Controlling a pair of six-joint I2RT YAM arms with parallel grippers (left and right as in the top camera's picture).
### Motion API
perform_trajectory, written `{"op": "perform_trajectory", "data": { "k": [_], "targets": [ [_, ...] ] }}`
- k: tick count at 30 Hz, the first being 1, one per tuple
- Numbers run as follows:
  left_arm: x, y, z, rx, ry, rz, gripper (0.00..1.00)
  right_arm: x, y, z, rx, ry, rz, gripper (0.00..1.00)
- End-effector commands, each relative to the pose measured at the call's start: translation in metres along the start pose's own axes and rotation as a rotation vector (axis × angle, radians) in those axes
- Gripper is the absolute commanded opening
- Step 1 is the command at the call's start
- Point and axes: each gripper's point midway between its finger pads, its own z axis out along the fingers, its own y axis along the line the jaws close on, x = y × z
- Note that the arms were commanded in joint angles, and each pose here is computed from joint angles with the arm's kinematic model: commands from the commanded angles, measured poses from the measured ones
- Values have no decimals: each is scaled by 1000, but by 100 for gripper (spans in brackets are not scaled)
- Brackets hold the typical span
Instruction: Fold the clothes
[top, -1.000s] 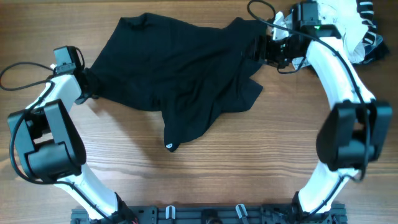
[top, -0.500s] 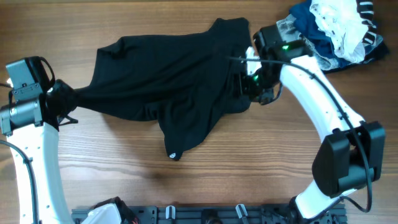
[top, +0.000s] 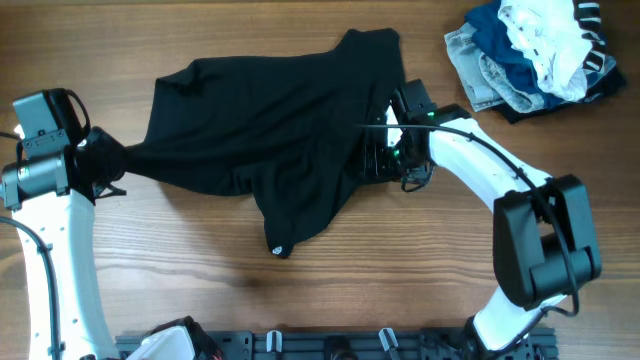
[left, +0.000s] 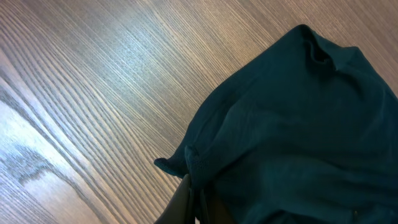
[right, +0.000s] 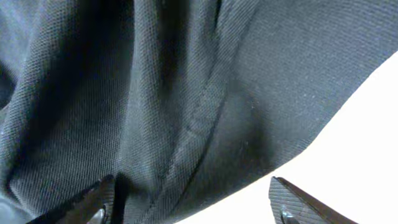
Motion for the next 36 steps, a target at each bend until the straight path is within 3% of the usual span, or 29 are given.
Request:
{"op": "perform_trajectory", "data": {
  "k": [1,2,3,4,5,8,12,15,16,17,18,19,20,21,25,30,36],
  "targets": [
    [-3,3,1,-14,-8,-12,4,3,-10,7,43,17,18,63],
    [-3,3,1,-14,-8,-12,4,6,-22,9,106,15,92,45],
    [-3,3,1,-14,-8,-9,4,6,-30,10,144,6,108,33],
    [-3,4,1,-19,-10,-6,4,3,-41,8,191,-12,118,8],
    [-4,6,1,-31,-17,-5,4,-3,-48,5,207,-32,129,4],
    [-5,7,1,-36,-21,-6,4,-29,-74,-14,218,-92,119,4],
    [2,5,2,-24,9,-8,4,-114,-123,-97,234,-342,92,4],
    [19,3,11,3,68,-4,4,-148,-127,-125,225,-485,95,4],
    [26,3,16,8,92,-3,4,-151,-126,-125,223,-496,89,7],
    [36,2,23,25,122,-6,4,-150,-126,-124,223,-491,90,16],
    [43,0,28,45,142,-7,4,-148,-126,-123,223,-482,95,38],
    [51,-4,35,74,159,-4,4,-145,-125,-121,209,-468,117,67],
    [56,-7,41,85,162,2,4,-140,-119,-118,175,-444,125,81],
    [59,-9,46,93,156,12,4,-132,-113,-116,137,-412,139,87],
    [51,-18,49,124,112,18,4,-75,-46,-118,-85,-211,51,82],
    [46,-21,49,135,93,18,4,1,17,-60,-71,45,-144,79],
    [47,-20,49,133,96,18,4,22,36,-1,-72,17,-247,72]
  ]
}}
